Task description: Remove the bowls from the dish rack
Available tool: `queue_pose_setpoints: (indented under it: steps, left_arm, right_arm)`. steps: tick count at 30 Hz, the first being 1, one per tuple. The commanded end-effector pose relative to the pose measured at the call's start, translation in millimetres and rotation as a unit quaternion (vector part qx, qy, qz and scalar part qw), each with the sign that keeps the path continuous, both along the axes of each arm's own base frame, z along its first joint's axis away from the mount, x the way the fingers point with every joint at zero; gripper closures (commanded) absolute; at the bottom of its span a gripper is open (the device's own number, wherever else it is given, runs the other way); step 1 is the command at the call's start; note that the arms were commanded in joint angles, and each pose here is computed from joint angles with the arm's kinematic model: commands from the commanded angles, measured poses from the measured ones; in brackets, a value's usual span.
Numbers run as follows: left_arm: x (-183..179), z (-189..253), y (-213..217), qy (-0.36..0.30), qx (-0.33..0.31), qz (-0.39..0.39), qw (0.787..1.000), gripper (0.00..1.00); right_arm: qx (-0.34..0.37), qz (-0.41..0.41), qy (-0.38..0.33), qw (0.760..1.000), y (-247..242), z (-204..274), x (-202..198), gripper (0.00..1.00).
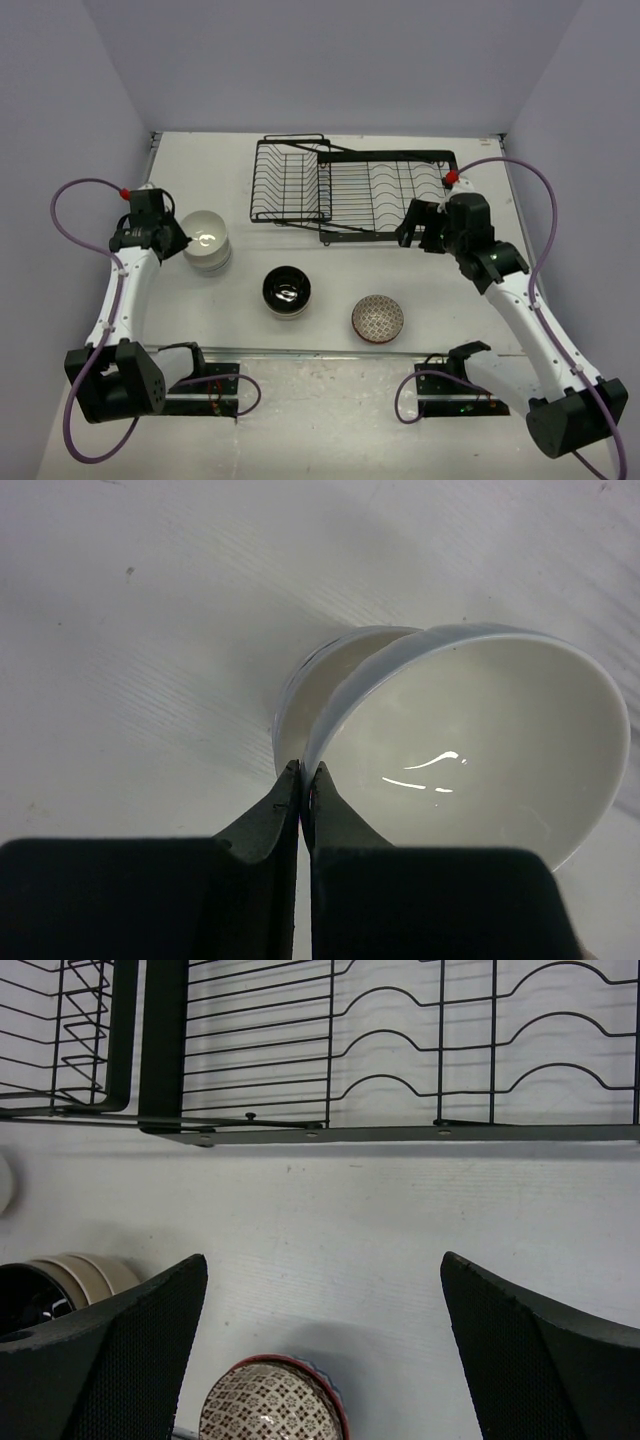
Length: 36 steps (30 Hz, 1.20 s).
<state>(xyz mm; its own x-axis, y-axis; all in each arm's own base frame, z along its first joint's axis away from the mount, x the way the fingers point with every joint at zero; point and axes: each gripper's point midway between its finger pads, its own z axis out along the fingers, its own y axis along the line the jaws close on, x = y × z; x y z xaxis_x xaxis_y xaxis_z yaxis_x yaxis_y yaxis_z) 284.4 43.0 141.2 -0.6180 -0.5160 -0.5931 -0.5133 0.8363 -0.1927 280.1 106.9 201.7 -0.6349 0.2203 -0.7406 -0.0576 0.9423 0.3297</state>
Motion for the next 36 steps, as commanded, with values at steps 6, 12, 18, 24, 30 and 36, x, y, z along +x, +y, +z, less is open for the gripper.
queue_pose_setpoints:
  steps: [6, 12, 18, 24, 30, 36]
  left_arm:
    - [3.3, 6.7, -3.2, -0.033, -0.001, -0.013, 0.999, 1.0]
    - [-2.2, -6.6, -6.9, -0.007, -0.012, -0.017, 1.0, 1.0]
    - [-3.1, -13.1, -5.3, 0.019, -0.015, -0.008, 1.0, 1.0]
    - [-4.0, -16.0, -1.7, 0.028, -0.009, 0.0, 1.0, 0.96]
    - [-2.0, -14.2, 0.3, 0.027, -0.006, 0.005, 1.0, 0.86]
    - [-0.2, -12.2, 0.9, 0.024, -0.007, 0.008, 1.0, 0.79]
  right_arm:
    - [0.006, 0.01, -0.037, 0.999, 0.8, 14.5, -0.1, 0.01]
    - [0.009, 0.019, -0.04, 0.999, 2.8, 12.9, -4.1, 0.01]
    - [0.013, 0.03, -0.045, 0.998, 5.9, 13.5, -7.7, 0.01]
    - [0.013, 0.036, -0.045, 0.998, 8.7, 12.5, -9.2, 0.01]
    - [0.013, 0.043, -0.045, 0.998, 11.9, 11.6, -9.9, 0.01]
    - [0.012, 0.046, -0.043, 0.998, 13.0, 10.3, -9.9, 0.01]
